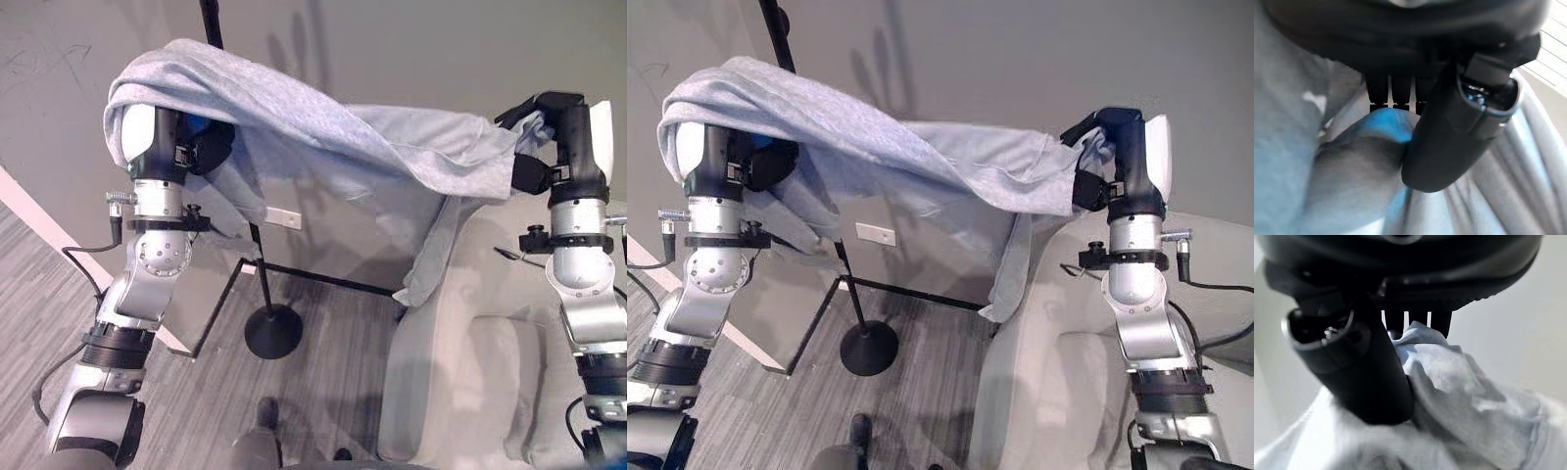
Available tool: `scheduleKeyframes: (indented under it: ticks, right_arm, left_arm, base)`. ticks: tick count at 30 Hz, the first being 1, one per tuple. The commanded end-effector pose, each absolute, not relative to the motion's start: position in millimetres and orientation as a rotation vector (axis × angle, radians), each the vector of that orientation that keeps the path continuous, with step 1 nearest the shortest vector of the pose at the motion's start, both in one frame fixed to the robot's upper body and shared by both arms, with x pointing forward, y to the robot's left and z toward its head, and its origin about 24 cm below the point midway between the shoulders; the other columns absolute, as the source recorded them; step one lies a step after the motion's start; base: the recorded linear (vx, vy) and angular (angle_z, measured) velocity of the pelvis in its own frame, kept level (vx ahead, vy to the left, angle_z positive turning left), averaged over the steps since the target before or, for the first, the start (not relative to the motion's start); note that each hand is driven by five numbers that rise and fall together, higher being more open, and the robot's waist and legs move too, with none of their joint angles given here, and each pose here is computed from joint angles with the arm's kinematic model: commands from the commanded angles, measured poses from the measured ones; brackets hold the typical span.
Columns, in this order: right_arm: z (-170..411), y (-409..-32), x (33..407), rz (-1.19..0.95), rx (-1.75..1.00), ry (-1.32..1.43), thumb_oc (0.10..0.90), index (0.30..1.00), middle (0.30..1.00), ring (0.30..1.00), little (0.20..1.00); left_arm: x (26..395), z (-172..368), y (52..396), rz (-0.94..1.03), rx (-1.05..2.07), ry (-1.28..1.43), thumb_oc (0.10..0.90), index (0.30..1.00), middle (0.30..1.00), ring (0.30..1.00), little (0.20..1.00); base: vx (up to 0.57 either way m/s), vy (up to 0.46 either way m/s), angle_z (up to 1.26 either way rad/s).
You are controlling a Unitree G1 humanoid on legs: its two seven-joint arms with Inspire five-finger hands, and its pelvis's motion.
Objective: Hang the clothes on the sofa on the clothes rack.
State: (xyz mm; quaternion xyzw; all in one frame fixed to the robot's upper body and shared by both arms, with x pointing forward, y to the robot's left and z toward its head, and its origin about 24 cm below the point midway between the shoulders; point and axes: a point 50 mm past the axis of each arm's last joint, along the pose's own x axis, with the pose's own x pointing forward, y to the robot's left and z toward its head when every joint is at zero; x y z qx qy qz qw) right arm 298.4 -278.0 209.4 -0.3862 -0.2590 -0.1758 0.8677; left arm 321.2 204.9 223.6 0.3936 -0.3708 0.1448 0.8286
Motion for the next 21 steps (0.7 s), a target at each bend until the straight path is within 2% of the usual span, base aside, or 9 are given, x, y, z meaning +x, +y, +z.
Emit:
scheduleKeyframes:
  ticks: [1,6,13,21]
  right_arm:
    - [280.2,-290.3,297.2,-0.586,-0.803,-0.796,0.400,0.300,0.300,0.300,0.300]
    - [306.1,-304.0,311.6,-0.681,-0.765,-0.783,0.400,0.300,0.300,0.300,0.300]
    - [323.1,-308.0,324.3,-0.694,-0.798,-0.738,0.400,0.300,0.300,0.300,0.300]
    - [302.2,-296.6,331.5,-0.564,-0.844,-0.676,0.400,0.300,0.300,0.300,0.300]
  left_arm:
    - [319.2,300.0,210.3,0.491,0.918,-1.052,0.400,0.300,0.300,0.300,0.300]
    - [323.4,319.4,220.3,0.577,1.021,-1.051,0.400,0.300,0.300,0.300,0.300]
    - [331.2,337.4,239.4,0.661,1.137,-0.984,0.400,0.300,0.300,0.300,0.300]
    - [329.6,309.9,269.4,0.697,1.151,-0.840,0.400,0.300,0.300,0.300,0.300]
  base:
    - [0.19,0.191,-0.04]
    - [0.08,0.106,0.05]
    - [0.04,0.063,0.03]
    - [0.01,0.014,-0.03]
